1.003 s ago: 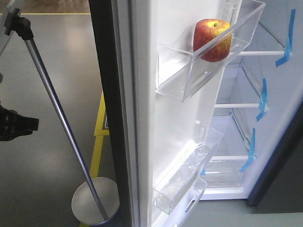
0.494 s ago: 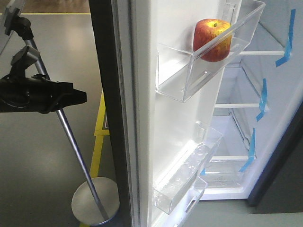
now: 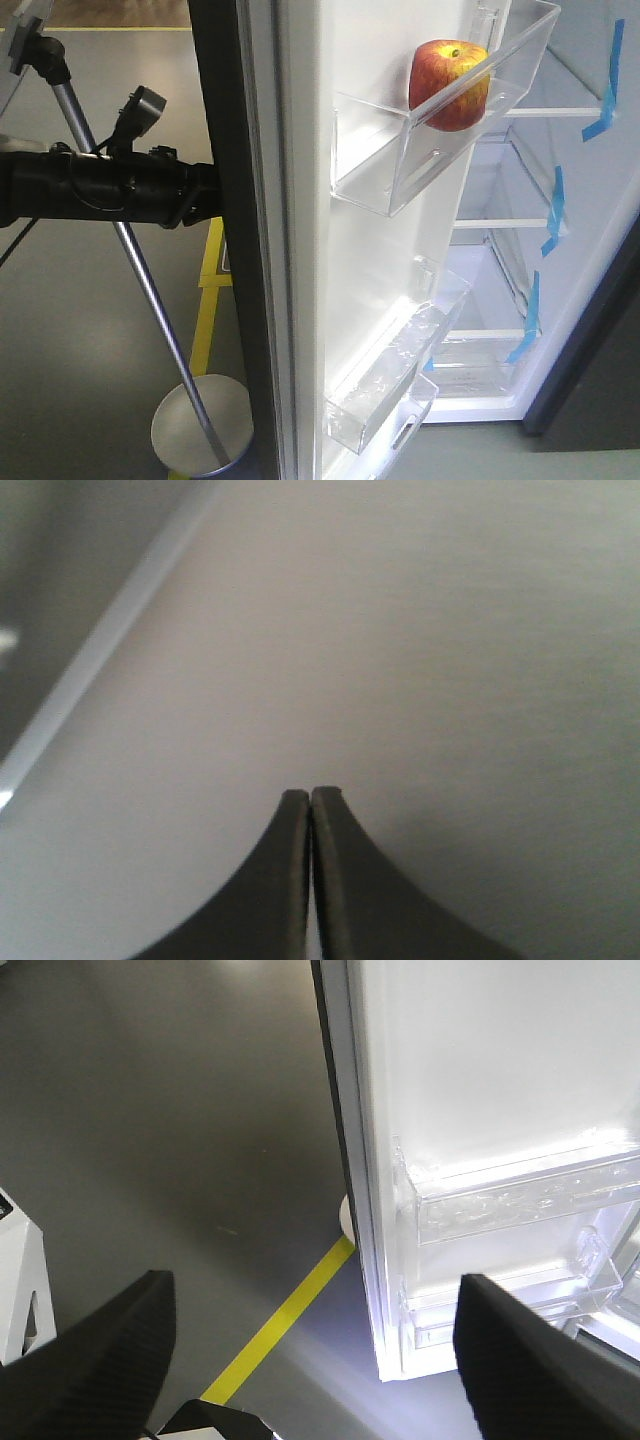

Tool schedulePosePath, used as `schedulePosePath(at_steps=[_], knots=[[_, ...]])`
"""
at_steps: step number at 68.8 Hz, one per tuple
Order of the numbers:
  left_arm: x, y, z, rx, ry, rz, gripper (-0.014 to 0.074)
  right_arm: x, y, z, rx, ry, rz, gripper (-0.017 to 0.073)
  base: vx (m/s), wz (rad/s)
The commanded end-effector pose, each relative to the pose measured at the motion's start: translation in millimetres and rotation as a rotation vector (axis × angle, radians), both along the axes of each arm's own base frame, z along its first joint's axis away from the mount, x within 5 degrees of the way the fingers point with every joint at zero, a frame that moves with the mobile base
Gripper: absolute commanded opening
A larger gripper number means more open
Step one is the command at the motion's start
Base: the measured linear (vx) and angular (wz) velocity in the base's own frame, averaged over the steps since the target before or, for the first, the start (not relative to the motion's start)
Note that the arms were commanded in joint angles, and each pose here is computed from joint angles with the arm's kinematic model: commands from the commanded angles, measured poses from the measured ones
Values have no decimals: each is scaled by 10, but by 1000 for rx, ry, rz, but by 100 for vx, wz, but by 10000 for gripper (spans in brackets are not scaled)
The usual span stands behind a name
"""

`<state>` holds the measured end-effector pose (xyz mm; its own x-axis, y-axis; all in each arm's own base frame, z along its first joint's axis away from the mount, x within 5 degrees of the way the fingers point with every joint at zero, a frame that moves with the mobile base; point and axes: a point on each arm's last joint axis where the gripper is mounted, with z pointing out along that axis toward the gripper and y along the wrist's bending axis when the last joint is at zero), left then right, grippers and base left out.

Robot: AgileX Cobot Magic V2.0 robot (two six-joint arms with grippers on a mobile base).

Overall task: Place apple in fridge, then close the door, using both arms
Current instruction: 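Swing the left gripper out to the outer face of the refrigerator door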

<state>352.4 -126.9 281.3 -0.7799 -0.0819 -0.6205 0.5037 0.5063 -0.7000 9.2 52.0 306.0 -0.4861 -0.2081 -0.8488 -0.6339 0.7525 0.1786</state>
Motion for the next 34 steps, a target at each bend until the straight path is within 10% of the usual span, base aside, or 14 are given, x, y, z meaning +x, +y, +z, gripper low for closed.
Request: schedulePosePath(at_steps=[1,34], knots=[[-136,-181,299,-105,-61,-93,-6,29,13,101,44,-40,-15,548,0,0],[-480,-884,394,-201,-124,-270,-6,29,13,101,44,-40,-15,548,0,0]])
